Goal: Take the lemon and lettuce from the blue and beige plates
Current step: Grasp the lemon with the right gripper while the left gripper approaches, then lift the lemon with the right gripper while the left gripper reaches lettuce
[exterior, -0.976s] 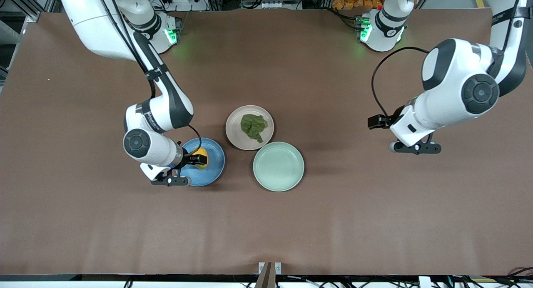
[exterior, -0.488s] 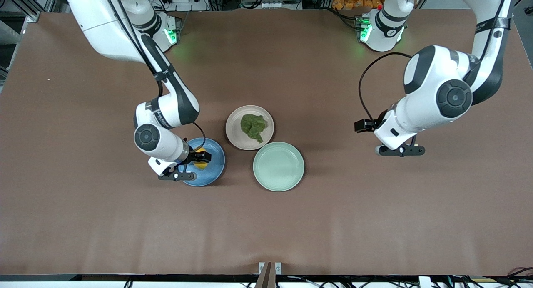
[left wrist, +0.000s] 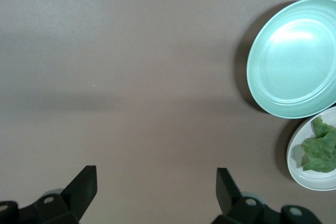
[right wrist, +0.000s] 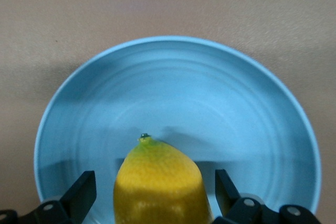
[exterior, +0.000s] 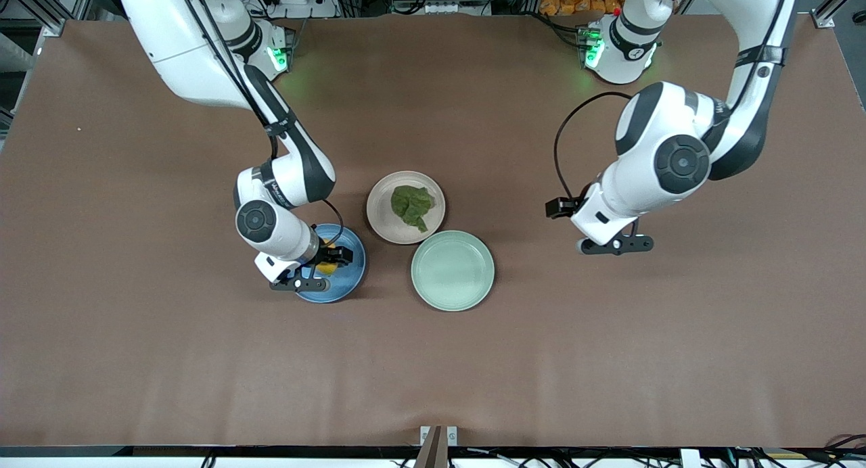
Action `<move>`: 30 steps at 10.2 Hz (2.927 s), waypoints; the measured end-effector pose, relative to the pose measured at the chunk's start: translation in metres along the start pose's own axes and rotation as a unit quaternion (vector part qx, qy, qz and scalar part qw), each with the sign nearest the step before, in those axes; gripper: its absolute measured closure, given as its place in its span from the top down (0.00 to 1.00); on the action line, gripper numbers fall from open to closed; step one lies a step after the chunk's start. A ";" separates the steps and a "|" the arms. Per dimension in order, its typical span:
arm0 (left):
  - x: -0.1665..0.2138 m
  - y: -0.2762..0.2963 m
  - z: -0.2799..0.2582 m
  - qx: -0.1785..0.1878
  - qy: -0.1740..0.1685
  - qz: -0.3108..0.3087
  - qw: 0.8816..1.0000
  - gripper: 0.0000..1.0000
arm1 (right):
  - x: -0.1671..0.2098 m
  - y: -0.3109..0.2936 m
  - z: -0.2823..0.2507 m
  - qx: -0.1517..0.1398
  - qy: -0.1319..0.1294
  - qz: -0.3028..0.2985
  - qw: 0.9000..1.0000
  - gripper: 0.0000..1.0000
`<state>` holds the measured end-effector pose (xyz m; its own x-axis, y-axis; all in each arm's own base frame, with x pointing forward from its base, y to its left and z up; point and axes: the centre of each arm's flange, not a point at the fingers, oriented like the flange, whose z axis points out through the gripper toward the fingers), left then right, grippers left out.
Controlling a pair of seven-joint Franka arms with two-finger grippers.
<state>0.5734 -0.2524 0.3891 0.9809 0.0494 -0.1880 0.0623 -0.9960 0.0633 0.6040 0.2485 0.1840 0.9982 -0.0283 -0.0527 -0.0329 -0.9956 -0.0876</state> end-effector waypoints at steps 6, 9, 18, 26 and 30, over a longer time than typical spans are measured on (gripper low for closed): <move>-0.004 0.013 0.010 0.005 -0.007 -0.010 1.000 1.00 | -0.006 0.002 0.012 -0.005 -0.001 -0.004 1.000 0.98; -0.002 0.014 0.016 0.005 -0.007 -0.009 1.000 1.00 | -0.005 0.003 0.011 -0.006 0.000 -0.004 1.000 0.79; -0.002 0.033 0.041 0.019 -0.004 -0.019 1.000 1.00 | 0.010 0.010 -0.010 -0.015 -0.022 0.005 1.000 0.57; -0.022 0.109 0.070 0.013 0.017 -0.073 0.997 1.00 | 0.067 0.113 -0.101 -0.022 -0.066 -0.041 0.997 0.57; -0.040 0.188 0.099 0.010 0.027 -0.095 0.995 1.00 | 0.075 0.171 -0.131 -0.056 -0.060 -0.079 0.993 0.57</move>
<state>0.5275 -0.4494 0.3115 0.9601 0.2404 -0.1426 0.2445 -0.9696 0.0115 0.6798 0.0648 0.2951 0.9770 0.1338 -0.1661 0.1369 -0.9906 0.0071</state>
